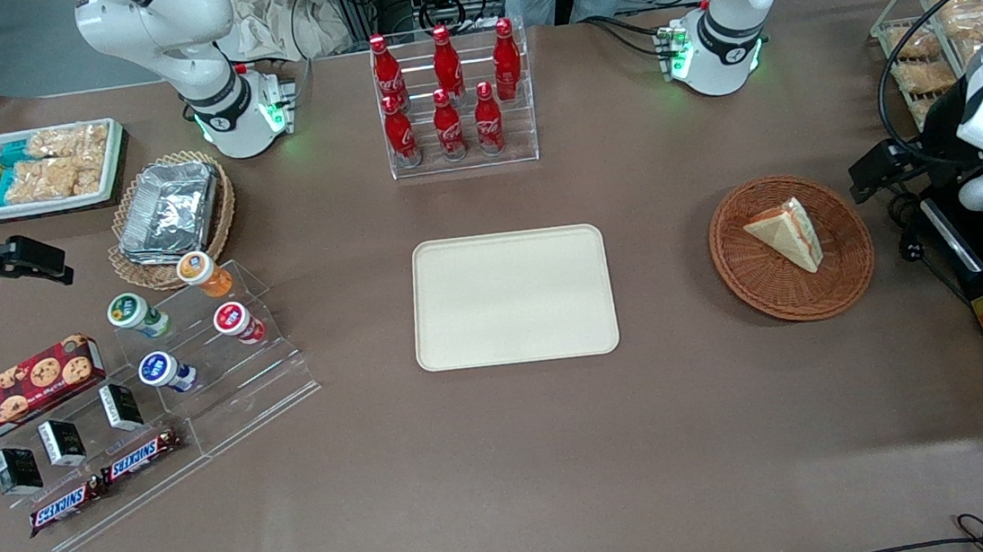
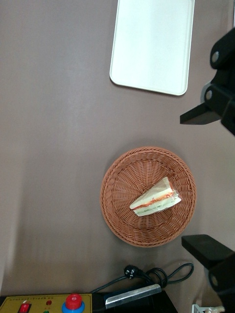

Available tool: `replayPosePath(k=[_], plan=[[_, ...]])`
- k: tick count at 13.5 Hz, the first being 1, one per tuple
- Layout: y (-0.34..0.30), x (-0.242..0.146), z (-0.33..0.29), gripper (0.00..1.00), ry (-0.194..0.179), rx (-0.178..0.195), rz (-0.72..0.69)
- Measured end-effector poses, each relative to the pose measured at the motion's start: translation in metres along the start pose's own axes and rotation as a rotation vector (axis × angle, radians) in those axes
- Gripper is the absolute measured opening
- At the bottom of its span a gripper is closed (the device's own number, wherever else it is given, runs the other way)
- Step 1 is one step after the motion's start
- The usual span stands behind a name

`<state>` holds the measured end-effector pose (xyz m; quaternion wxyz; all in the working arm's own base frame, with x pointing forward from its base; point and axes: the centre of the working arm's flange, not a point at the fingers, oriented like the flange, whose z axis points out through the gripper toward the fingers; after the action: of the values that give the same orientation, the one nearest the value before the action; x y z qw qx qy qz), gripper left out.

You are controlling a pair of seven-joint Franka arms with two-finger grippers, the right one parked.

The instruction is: Place sandwich from basket to tray

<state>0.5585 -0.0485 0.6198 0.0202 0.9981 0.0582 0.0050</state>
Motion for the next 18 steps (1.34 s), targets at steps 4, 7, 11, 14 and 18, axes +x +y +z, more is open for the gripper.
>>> replayPosePath(k=[4, 7, 11, 14, 18], plan=[[0.001, -0.009, -0.007, 1.00, -0.008, 0.025, -0.032], [0.002, -0.012, -0.009, 1.00, -0.006, 0.028, -0.138], [0.005, -0.025, 0.004, 1.00, -0.038, 0.046, -0.256], [0.000, -0.049, 0.019, 1.00, -0.058, 0.069, -0.345], [-0.017, -0.070, 0.031, 1.00, -0.062, 0.078, -0.428]])
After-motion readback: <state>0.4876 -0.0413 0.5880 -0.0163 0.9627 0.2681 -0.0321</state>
